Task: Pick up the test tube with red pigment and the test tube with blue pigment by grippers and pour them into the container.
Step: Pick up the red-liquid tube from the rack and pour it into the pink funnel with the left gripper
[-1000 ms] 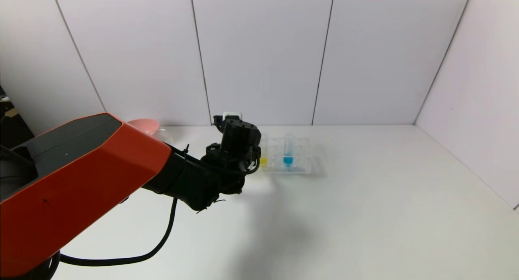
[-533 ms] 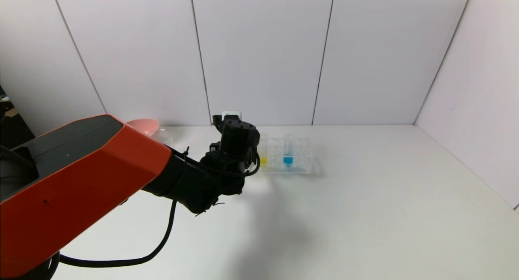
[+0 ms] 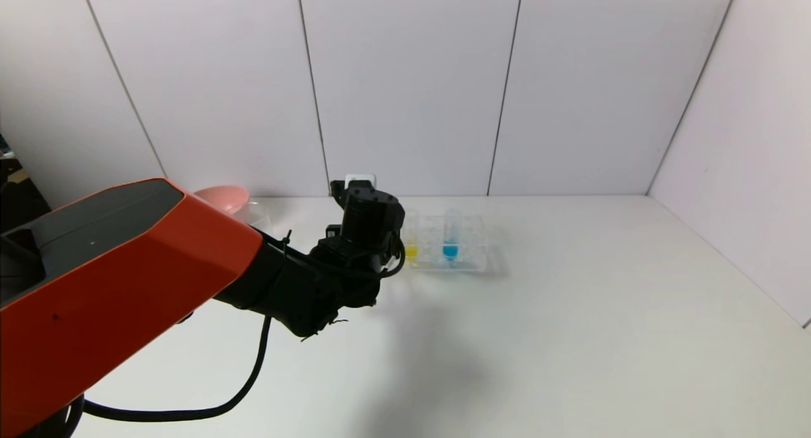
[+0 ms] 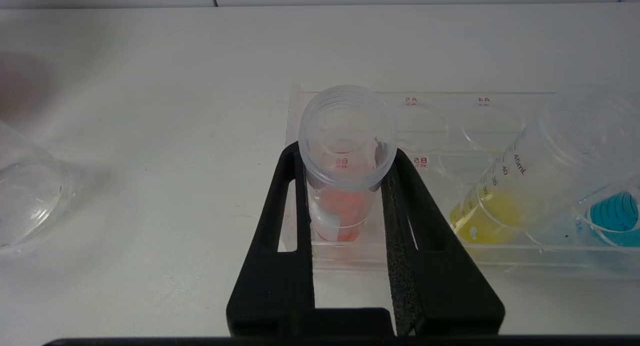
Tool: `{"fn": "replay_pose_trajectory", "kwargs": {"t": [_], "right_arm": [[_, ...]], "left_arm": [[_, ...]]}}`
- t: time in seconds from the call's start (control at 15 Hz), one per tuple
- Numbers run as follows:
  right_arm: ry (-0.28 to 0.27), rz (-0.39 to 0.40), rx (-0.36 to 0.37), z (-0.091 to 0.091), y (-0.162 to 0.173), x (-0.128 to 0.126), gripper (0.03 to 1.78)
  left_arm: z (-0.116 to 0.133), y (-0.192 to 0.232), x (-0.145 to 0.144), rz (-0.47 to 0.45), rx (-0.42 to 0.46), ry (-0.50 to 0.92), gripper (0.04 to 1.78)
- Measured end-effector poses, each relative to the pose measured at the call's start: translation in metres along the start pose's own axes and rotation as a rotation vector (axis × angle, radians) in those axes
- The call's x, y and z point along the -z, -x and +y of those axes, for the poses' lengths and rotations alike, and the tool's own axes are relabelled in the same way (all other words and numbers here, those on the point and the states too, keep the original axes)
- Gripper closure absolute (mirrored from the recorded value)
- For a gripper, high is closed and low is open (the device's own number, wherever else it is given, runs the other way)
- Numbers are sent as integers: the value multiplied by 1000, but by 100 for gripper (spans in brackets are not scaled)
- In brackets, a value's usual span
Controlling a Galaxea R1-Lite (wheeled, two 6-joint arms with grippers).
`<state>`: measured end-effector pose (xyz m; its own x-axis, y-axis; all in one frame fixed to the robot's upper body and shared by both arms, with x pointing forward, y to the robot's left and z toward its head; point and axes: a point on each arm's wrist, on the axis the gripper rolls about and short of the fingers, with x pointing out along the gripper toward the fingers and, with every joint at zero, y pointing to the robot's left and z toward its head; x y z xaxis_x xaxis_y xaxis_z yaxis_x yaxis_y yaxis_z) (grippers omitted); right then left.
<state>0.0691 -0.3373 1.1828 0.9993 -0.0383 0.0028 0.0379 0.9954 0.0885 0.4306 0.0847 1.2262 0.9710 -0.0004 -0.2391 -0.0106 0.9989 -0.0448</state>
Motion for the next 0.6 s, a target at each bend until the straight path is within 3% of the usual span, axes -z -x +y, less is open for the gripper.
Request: {"fn": "replay_pose_trajectory", "kwargs": {"t": [0.33, 0.6], "right_arm": [[0, 0, 0, 0, 0, 0, 4], [0, 0, 0, 0, 0, 0, 4]], "left_arm": [[1, 1, -2, -5, 0, 0, 139], [3, 11, -25, -49, 10, 6, 139]]}}
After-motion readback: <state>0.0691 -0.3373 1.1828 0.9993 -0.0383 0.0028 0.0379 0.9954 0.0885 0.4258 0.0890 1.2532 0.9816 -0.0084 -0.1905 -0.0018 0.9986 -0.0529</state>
